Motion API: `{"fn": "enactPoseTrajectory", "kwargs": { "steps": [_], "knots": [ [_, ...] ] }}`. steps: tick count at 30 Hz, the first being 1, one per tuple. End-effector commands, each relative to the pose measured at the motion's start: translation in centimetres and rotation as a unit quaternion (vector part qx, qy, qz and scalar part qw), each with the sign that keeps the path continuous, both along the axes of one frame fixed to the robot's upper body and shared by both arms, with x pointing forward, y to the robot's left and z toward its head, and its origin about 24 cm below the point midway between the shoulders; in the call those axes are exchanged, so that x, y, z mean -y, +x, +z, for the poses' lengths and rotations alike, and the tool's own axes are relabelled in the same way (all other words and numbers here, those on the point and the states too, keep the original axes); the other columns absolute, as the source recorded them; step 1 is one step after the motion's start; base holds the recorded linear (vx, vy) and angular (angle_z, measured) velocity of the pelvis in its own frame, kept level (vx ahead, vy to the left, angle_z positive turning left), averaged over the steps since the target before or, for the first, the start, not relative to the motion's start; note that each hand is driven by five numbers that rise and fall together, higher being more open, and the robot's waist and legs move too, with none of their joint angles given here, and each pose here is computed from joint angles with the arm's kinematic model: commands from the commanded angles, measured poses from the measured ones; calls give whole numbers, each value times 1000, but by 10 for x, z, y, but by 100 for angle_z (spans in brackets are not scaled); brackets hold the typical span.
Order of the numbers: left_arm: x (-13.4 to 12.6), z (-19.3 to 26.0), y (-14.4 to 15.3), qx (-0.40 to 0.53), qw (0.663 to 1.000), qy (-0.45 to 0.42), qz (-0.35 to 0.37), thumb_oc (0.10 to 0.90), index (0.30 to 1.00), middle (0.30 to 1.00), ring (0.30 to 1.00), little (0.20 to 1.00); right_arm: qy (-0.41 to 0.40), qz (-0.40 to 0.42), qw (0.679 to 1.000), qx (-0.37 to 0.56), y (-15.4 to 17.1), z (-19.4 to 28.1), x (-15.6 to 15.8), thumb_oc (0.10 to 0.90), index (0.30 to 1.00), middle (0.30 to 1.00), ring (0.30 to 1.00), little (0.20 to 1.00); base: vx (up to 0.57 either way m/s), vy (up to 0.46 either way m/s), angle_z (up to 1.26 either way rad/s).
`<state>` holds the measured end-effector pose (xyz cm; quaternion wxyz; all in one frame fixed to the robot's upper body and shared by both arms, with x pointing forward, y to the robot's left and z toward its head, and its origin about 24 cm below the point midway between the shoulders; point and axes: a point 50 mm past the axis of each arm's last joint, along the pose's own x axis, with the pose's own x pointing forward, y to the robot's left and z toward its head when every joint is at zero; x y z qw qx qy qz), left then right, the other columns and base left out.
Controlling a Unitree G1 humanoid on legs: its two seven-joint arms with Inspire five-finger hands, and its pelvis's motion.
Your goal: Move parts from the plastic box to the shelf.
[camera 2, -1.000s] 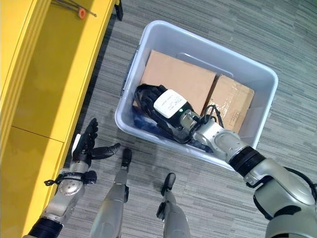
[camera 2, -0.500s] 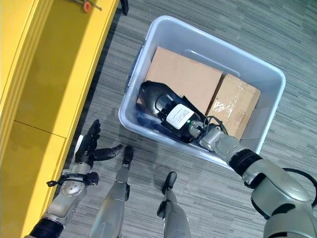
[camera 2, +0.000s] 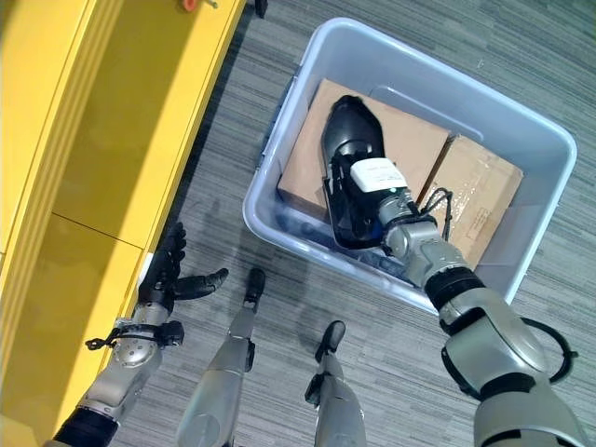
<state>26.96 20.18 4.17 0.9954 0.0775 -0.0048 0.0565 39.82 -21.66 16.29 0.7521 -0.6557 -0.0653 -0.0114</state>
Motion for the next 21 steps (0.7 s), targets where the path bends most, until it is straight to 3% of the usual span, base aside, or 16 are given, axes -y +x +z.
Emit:
{"fn": "enactPoseTrajectory", "kwargs": {
  "steps": [1,4,6,9,12,14,21],
  "knots": [
    [15,34,9,95,995,-35,-11,900,1000,1000,1000,1000,153,-77,981,86,5,23,15,900,1000,1000,1000,1000,13,45,-7],
    [14,34,8,94,995,-35,-9,900,1000,1000,1000,1000,200,-76,972,94,5,22,11,900,1000,1000,1000,1000,4,20,-12],
    [15,31,9,86,996,-37,-5,900,1000,1000,1000,1000,291,-67,949,98,6,18,-1,900,1000,1000,1000,1000,9,19,-6],
    [16,31,9,81,996,-38,-2,900,1000,1000,1000,1000,415,-69,901,105,5,11,-11,900,1000,1000,1000,1000,14,2,-4],
    [15,30,9,77,996,-37,1,900,1000,1000,1000,1000,483,-51,867,109,5,13,-24,900,1000,1000,1000,1000,-1,2,-1],
    [17,30,9,75,997,-36,0,900,1000,1000,1000,1000,545,-36,828,128,4,20,-31,900,1000,1000,1000,1000,0,0,0],
    [14,30,8,78,996,-29,15,900,1000,1000,1000,1000,565,48,794,219,-13,60,-59,900,1000,1000,1000,1000,5,0,-2]
  ]
}}
